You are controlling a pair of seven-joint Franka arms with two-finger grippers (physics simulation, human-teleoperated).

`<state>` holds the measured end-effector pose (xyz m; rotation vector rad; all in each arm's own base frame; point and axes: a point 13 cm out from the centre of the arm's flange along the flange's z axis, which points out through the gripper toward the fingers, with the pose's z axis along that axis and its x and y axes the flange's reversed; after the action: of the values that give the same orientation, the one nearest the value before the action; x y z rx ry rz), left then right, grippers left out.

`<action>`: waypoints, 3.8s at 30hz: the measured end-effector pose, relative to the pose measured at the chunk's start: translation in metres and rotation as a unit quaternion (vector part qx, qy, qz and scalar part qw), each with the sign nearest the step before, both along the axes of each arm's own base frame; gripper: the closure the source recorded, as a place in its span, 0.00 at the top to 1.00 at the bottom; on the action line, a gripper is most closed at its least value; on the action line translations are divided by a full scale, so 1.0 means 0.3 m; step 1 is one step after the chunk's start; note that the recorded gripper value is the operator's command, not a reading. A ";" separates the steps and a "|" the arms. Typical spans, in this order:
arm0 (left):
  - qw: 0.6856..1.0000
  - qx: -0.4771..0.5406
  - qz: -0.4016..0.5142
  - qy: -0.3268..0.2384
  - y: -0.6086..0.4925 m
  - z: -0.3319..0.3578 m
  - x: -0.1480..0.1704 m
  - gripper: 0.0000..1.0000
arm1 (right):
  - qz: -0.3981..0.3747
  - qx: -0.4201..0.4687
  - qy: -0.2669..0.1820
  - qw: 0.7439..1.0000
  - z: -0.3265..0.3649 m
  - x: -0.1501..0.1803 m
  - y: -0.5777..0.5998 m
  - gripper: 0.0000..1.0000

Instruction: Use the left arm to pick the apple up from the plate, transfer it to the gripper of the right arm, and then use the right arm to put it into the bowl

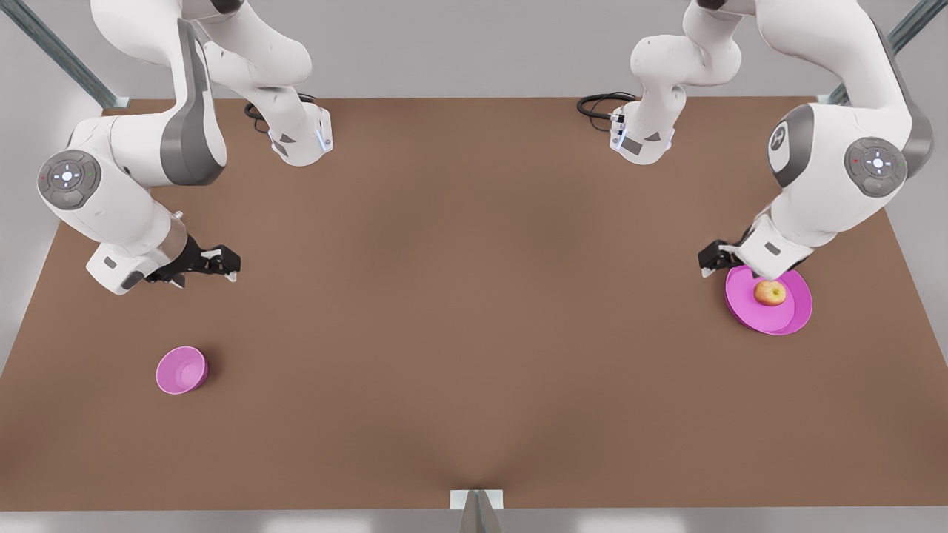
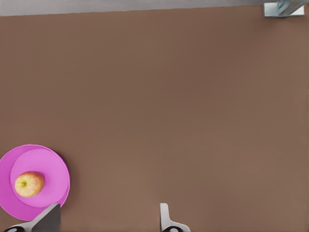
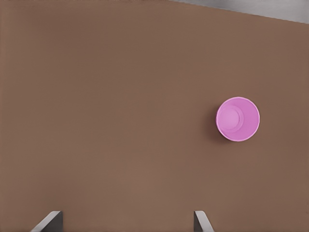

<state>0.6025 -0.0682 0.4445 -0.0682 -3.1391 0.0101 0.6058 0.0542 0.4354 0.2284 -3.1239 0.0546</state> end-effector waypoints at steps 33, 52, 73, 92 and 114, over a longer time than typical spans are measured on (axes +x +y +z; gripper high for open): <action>0.993 0.046 0.108 0.020 1.036 -1.141 -0.268 1.00 | 0.011 0.001 -0.006 1.000 -0.003 0.015 -0.004 1.00; 0.995 0.034 0.080 0.053 1.074 -1.351 -0.341 0.93 | 0.012 0.001 -0.006 1.000 -0.003 0.016 -0.004 1.00; 0.999 0.001 -0.001 -0.040 0.785 -0.951 -0.053 0.80 | 0.012 0.001 -0.007 1.000 -0.001 0.016 -0.004 1.00; 0.879 -0.447 -0.158 -0.045 -1.065 -0.785 -0.145 0.76 | 0.013 0.001 -0.007 1.000 -0.001 0.016 -0.002 1.00; 0.719 -0.563 -0.309 -0.265 -1.783 -0.645 0.057 0.74 | -0.180 0.563 0.161 0.791 -0.434 0.252 0.823 1.00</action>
<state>0.6195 -0.6031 0.2511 -1.2548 -2.7345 2.1520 0.6814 0.3012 0.3051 -0.3382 -2.3607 -1.6311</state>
